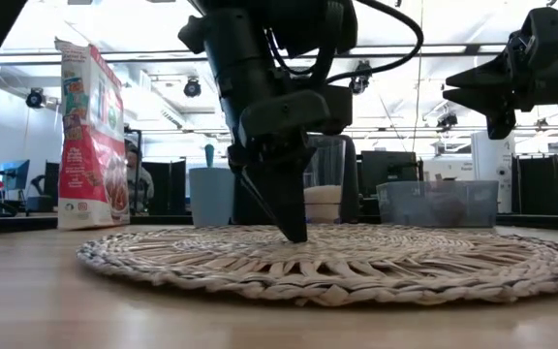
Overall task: Arrange a breakfast setting
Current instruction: Move the brown mat to the center of the table, then put the white bowl on the brown mat, then put the black plate on the brown mat
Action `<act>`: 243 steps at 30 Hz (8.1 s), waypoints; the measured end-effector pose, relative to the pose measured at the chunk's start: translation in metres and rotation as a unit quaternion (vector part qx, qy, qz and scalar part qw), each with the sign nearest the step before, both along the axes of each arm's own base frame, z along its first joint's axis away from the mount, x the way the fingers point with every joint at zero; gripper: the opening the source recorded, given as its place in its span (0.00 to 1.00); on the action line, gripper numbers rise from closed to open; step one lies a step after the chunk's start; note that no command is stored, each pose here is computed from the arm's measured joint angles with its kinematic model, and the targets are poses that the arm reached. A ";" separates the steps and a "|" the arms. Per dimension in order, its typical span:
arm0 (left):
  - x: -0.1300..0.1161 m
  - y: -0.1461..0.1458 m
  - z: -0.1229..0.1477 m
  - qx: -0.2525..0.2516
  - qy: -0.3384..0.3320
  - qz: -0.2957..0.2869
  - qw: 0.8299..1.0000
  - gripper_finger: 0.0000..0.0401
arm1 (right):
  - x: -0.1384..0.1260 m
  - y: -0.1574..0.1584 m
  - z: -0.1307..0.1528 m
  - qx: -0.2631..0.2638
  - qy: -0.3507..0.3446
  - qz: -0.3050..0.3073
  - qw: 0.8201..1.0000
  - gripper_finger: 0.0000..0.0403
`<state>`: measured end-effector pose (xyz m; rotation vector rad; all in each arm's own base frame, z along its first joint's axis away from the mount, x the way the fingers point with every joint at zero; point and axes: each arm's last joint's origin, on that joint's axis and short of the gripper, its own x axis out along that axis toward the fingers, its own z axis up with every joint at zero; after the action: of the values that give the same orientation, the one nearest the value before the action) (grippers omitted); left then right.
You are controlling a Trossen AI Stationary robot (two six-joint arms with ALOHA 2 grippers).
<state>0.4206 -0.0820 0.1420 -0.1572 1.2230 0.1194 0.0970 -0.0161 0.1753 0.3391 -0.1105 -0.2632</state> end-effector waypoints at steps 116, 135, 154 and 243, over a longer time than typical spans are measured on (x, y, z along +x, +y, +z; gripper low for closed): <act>-0.198 -0.124 0.086 0.006 0.184 -0.016 0.983 0.01 | 0.000 0.000 0.000 0.000 0.000 0.000 1.000 0.28; -0.113 -0.038 0.123 0.054 0.034 -0.025 0.998 0.01 | 0.000 0.000 0.000 0.000 0.000 0.000 1.000 0.28; -0.065 0.031 0.086 0.050 0.046 0.013 0.998 0.01 | 0.000 0.000 0.000 0.000 0.000 0.000 1.000 0.28; -0.156 -0.185 0.020 -0.084 0.169 0.312 0.931 0.44 | 0.000 0.000 0.000 0.000 0.000 0.000 1.000 0.28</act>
<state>0.2651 -0.2674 0.1618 -0.6992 1.4905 0.6174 0.0970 -0.0161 0.1754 0.3391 -0.1108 -0.2633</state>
